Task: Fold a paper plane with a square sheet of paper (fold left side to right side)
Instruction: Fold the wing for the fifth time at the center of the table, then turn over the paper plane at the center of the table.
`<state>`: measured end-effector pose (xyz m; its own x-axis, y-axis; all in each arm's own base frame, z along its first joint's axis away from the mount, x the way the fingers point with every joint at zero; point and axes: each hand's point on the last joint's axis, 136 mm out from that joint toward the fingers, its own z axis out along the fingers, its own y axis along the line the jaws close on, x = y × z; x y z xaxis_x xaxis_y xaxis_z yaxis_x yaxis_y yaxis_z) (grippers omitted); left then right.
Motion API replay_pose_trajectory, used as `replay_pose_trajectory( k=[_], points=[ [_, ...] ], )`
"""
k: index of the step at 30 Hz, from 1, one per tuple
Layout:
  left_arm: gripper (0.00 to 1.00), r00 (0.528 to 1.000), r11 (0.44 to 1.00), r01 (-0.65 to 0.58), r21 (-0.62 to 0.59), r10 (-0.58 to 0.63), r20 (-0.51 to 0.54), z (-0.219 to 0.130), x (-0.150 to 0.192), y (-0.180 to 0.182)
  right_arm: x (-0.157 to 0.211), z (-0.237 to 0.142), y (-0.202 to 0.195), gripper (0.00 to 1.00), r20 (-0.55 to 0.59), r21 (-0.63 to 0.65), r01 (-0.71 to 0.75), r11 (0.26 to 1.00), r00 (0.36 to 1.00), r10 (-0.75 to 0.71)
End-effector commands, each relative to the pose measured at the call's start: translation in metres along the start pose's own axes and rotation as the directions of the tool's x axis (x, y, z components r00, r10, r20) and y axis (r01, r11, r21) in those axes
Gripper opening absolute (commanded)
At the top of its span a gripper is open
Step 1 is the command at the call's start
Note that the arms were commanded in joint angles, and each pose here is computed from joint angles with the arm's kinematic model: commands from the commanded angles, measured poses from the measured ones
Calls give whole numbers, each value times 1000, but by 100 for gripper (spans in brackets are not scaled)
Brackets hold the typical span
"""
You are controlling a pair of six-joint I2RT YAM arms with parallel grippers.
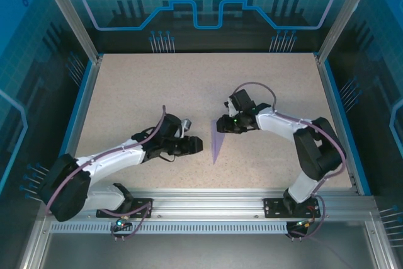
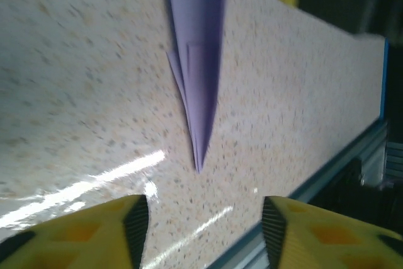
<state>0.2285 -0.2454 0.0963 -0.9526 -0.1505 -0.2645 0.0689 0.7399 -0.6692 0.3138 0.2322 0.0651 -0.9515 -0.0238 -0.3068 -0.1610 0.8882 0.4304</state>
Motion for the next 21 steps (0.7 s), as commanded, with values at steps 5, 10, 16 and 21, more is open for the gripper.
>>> replay_pose_trajectory(
  k=[5, 10, 16, 21],
  points=[
    [71, 976, 993, 6, -119, 20, 218, -32, -49, 9, 23, -13, 0, 60, 13, 173, 44, 984, 999, -47],
    [74, 977, 992, 24, -120, 2, 213, -29, -47, 12, 33, 3, 5, 63, -19, 204, 57, 977, 998, -54],
    [75, 978, 991, 44, -128, -17, 206, -28, -42, 18, 39, 17, 1, 47, -65, 252, 62, 966, 997, -47],
    [75, 979, 990, 40, -138, -11, 206, -29, -42, 18, 34, 5, 14, 16, -36, 212, 85, 974, 996, -79]
  ],
)
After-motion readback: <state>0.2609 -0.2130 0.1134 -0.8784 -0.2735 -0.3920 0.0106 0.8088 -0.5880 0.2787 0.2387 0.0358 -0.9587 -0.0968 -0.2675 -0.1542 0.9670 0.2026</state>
